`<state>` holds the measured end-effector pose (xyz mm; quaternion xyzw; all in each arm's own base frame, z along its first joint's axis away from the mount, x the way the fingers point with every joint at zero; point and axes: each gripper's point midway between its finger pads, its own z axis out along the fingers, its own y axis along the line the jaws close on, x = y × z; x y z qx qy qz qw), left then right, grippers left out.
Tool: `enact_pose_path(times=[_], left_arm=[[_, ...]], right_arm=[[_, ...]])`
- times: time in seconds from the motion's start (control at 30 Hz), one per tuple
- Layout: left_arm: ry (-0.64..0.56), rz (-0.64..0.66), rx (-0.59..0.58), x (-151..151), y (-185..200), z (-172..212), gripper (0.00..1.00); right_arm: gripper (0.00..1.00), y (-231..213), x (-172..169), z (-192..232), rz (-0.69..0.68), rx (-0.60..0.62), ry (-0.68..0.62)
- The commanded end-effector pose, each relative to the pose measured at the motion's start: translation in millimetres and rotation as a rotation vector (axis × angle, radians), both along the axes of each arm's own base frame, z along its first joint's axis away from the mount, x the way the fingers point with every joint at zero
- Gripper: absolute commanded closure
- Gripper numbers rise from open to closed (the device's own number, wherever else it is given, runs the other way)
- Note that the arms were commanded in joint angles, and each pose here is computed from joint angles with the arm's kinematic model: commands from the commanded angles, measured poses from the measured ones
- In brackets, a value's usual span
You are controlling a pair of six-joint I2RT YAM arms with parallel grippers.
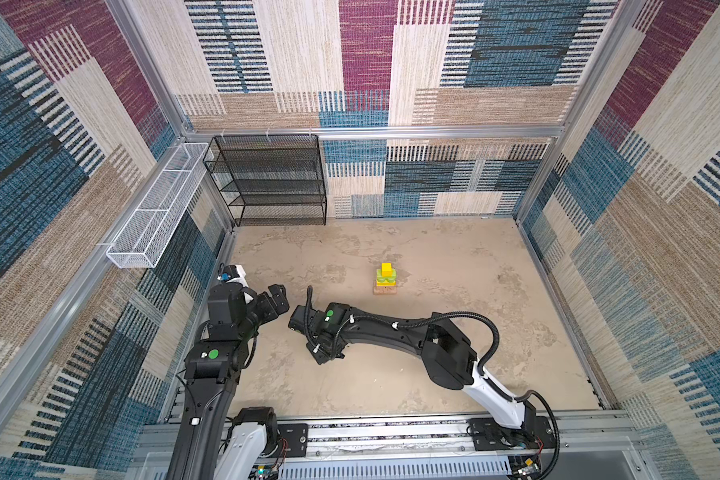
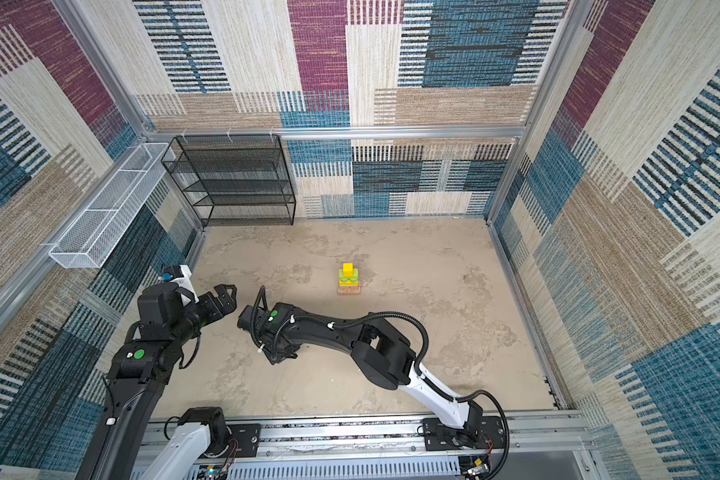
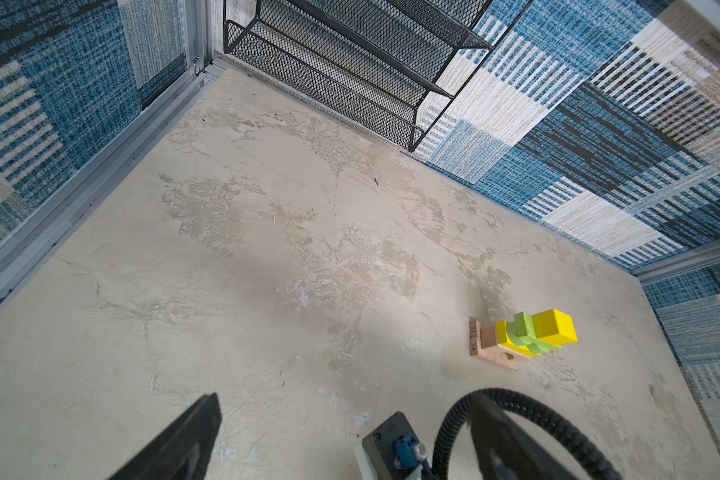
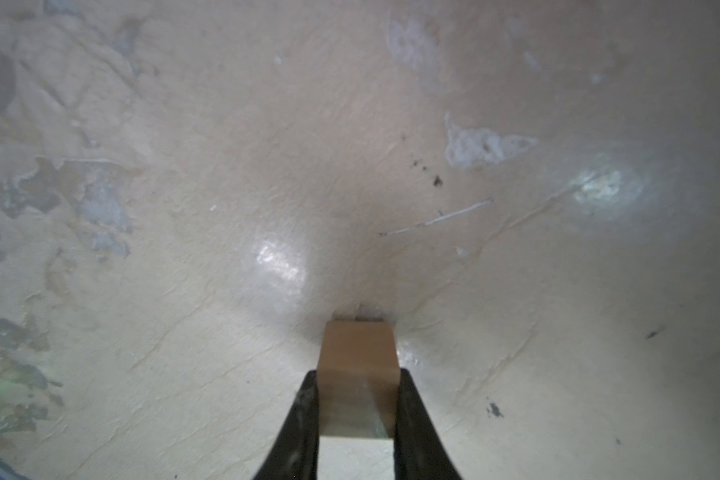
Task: Build the wood block tower
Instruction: 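Lower and close the right gripper on the small wooden cube, then lift the wooden cube with the right gripper and carry it over the stack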
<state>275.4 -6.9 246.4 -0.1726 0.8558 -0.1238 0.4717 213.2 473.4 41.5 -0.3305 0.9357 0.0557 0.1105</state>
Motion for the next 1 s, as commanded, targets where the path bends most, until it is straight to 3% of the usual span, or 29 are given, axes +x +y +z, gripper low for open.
enact_pose_path(times=[0.0,0.07,0.33,0.63,0.97], left_arm=[[0.003,-0.009,0.016,-0.5,0.2,-1.0,0.02],[0.000,-0.009,0.016,-0.9,0.1,-0.6,0.02],[0.002,-0.010,0.015,-1.7,0.0,-0.5,0.03],[0.026,-0.002,0.026,2.9,2.4,-5.0,0.04],[0.055,0.048,0.066,8.8,15.3,-6.4,0.08]], right_arm=[[0.92,-1.7,4.6,7.6,-0.005,-0.015,-0.026],[1.00,-3.8,8.5,16.0,0.000,-0.028,-0.050],[1.00,-19.0,27.5,66.2,-0.034,-0.009,-0.096],[1.00,-71.1,83.3,133.7,-0.190,0.028,-0.149],[1.00,-137.5,133.0,155.8,-0.409,0.068,-0.130]])
